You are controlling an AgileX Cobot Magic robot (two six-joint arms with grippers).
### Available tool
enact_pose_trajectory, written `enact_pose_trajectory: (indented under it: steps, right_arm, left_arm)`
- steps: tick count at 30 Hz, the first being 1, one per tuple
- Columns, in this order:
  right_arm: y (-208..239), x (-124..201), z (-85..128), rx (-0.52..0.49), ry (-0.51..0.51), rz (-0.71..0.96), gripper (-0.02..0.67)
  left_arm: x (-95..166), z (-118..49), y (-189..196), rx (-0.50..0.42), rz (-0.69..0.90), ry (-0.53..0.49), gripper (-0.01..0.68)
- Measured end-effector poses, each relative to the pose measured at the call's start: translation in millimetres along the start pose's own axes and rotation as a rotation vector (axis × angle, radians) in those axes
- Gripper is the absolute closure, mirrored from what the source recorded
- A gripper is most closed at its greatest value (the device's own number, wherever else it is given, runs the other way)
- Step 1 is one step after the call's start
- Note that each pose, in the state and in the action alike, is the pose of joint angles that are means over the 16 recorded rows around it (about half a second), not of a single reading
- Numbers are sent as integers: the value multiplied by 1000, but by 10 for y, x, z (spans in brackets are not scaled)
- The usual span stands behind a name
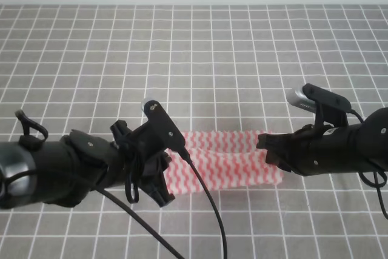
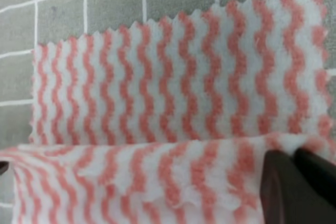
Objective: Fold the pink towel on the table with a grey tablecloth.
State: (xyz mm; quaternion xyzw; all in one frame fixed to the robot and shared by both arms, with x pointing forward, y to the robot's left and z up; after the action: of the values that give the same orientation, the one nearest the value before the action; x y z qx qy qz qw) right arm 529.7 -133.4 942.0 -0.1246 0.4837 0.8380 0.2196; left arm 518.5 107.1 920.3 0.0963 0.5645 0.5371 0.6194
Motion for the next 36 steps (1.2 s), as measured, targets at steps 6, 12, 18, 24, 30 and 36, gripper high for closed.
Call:
enact_pose_trajectory:
  steps: [6, 12, 18, 24, 30, 36]
  right_arm:
    - [-29, -8, -27, 8, -12, -3, 664]
    - [-34, -22, -39, 11, -17, -11, 664]
    - [-40, -30, -44, 14, -16, -18, 664]
    - [-46, -40, -49, 16, -17, -26, 664]
    - [-50, -64, -37, 14, -15, -35, 664]
    - [-68, -96, -14, 10, -12, -37, 664]
  left_arm:
    - [18, 11, -21, -11, 10, -4, 675]
    - [2, 35, -37, -22, 10, -7, 675]
    - [-56, 77, -31, -37, -4, -12, 675]
    - [-114, 121, -16, -55, -20, -18, 675]
    - [-129, 150, -11, -72, -21, -19, 675]
    - [-122, 167, -15, -85, -16, -16, 675]
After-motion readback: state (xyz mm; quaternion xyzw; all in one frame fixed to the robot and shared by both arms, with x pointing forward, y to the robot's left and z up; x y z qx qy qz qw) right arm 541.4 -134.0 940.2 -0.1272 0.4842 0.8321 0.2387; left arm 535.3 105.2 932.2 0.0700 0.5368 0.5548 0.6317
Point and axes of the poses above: a point on each arm's last joint axis where the gripper is mounted, y pointing back along that axis away from the gripper, z along the wrist's bending axis when the last joint is at zero, x = y × z, the point moved 3 cm from there along -y, pointing out along that axis toward the gripper, and after that the axes turned 1 degree about -y, right-handed, at the moved point
